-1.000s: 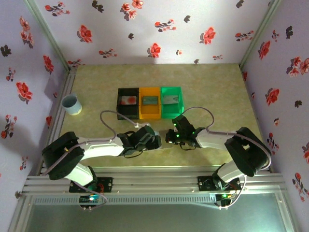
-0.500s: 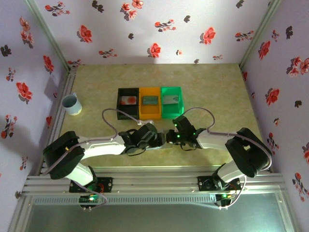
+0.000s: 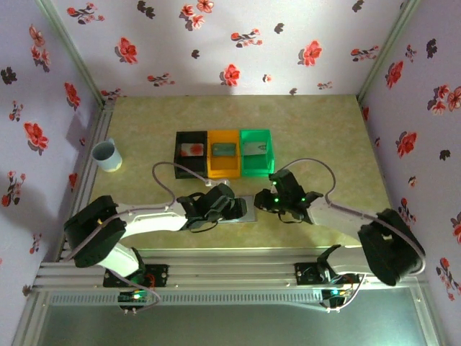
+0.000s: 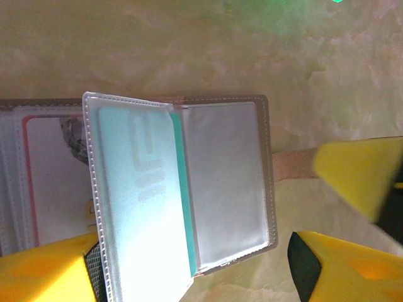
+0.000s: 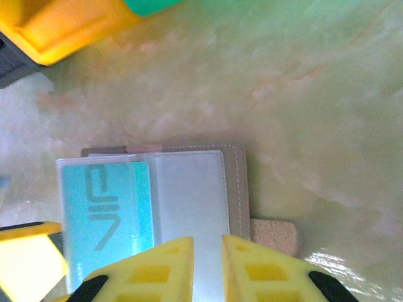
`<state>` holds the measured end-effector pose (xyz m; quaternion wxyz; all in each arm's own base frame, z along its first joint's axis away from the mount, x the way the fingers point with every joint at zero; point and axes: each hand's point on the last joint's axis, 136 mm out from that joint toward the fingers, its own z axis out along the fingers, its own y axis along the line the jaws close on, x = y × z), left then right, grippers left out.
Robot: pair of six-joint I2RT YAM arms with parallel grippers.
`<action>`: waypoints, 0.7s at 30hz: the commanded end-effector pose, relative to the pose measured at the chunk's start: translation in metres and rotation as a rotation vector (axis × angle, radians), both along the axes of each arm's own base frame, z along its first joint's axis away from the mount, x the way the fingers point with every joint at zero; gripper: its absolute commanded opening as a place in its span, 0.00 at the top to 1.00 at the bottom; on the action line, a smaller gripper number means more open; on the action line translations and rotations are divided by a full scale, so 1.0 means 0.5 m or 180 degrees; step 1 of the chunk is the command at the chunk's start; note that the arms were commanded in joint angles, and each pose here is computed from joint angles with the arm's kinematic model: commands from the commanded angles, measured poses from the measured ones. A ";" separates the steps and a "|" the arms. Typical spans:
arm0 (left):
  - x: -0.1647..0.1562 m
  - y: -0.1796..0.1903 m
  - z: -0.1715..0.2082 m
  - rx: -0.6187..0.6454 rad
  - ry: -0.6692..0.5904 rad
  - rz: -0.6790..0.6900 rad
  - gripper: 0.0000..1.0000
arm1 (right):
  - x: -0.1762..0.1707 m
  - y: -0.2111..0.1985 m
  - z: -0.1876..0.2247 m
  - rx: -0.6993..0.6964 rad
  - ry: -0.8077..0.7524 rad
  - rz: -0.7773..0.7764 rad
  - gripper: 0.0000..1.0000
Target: Take the credit cards out of the card holder
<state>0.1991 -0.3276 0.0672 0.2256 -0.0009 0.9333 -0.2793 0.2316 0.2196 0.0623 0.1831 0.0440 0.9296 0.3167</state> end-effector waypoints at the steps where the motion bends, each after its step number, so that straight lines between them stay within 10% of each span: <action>1: -0.006 0.018 0.005 0.0090 -0.0073 -0.0026 0.26 | -0.013 -0.031 0.009 -0.0152 0.0009 -0.0031 0.79; 21: -0.016 0.120 -0.012 0.0979 0.0070 0.0182 0.23 | -0.015 0.073 0.046 0.0557 0.0069 0.0211 0.71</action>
